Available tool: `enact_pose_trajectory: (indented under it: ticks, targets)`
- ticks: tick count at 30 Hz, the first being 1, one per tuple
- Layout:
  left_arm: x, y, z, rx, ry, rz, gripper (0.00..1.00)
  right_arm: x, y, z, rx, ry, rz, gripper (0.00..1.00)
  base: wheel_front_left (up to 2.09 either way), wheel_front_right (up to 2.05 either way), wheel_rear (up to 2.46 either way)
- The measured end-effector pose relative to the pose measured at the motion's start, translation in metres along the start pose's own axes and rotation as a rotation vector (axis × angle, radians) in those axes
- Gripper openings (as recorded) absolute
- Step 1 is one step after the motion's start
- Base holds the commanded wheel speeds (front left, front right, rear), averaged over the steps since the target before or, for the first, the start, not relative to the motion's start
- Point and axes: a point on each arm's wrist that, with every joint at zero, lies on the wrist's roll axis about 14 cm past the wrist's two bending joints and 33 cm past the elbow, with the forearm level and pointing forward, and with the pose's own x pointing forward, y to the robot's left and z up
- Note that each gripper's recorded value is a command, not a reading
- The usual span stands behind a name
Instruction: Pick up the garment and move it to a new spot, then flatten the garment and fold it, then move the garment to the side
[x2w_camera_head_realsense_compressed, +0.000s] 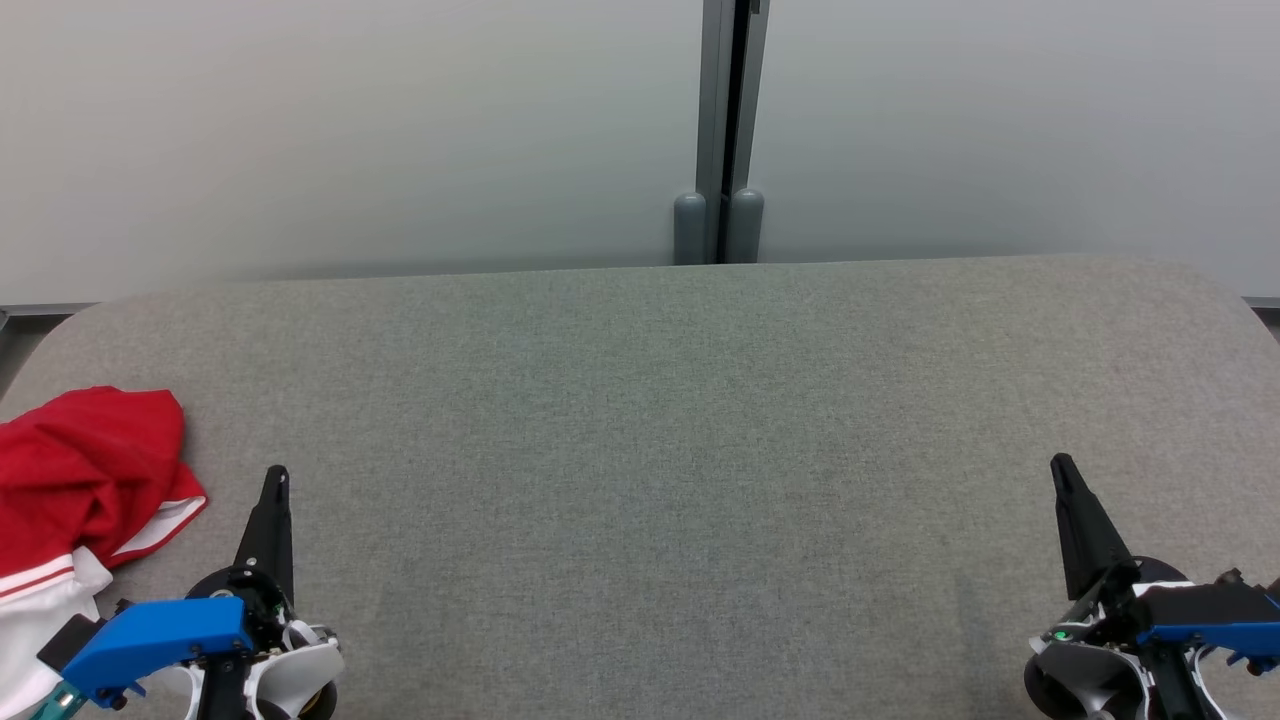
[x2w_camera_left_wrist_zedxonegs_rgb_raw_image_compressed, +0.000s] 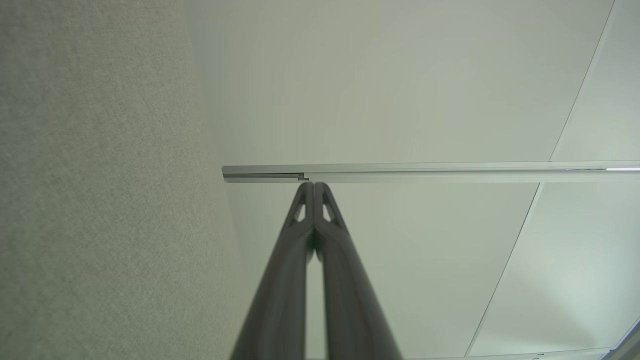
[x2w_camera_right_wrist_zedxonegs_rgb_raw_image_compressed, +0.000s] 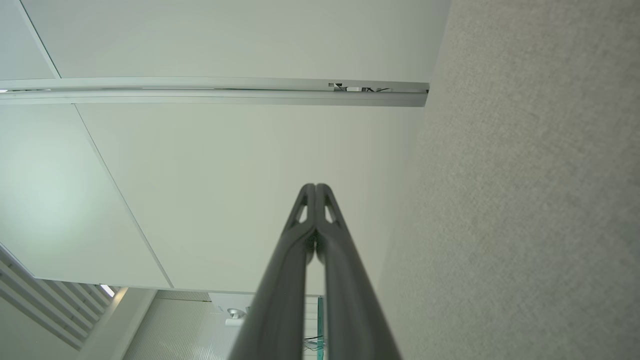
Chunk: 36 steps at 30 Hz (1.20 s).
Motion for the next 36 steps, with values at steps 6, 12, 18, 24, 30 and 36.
enact_pose_trajectory:
  ticks: [6,12,18,24,30,36]
  targets:
    - [0.000,0.000,0.000,0.000,0.000,0.000,0.00,0.000,0.000,0.000,0.000,0.000,0.000,0.00,0.00,0.00,0.00]
    - [-0.007,0.015,0.000,-0.004,-0.004,0.045,1.00,-0.003,-0.010,-0.002,0.009,0.001,-0.032,1.00,0.00,0.00,0.00]
    - [-0.013,0.030,0.002,0.015,-0.023,0.091,1.00,-0.006,-0.020,-0.004,-0.006,-0.003,-0.061,1.00,0.00,0.00,0.00]
    - [-0.013,0.032,0.003,0.106,-0.031,0.103,1.00,-0.005,-0.021,-0.007,-0.082,0.003,-0.069,1.00,0.00,0.00,0.00]
    - [-0.009,0.034,0.000,0.223,-0.024,0.114,1.00,-0.001,-0.021,-0.004,-0.195,-0.003,-0.074,1.00,0.00,0.00,0.00]
    - [-0.008,0.039,-0.001,0.351,-0.014,0.132,1.00,0.002,-0.024,-0.003,-0.311,-0.006,-0.085,1.00,0.00,0.00,0.00]
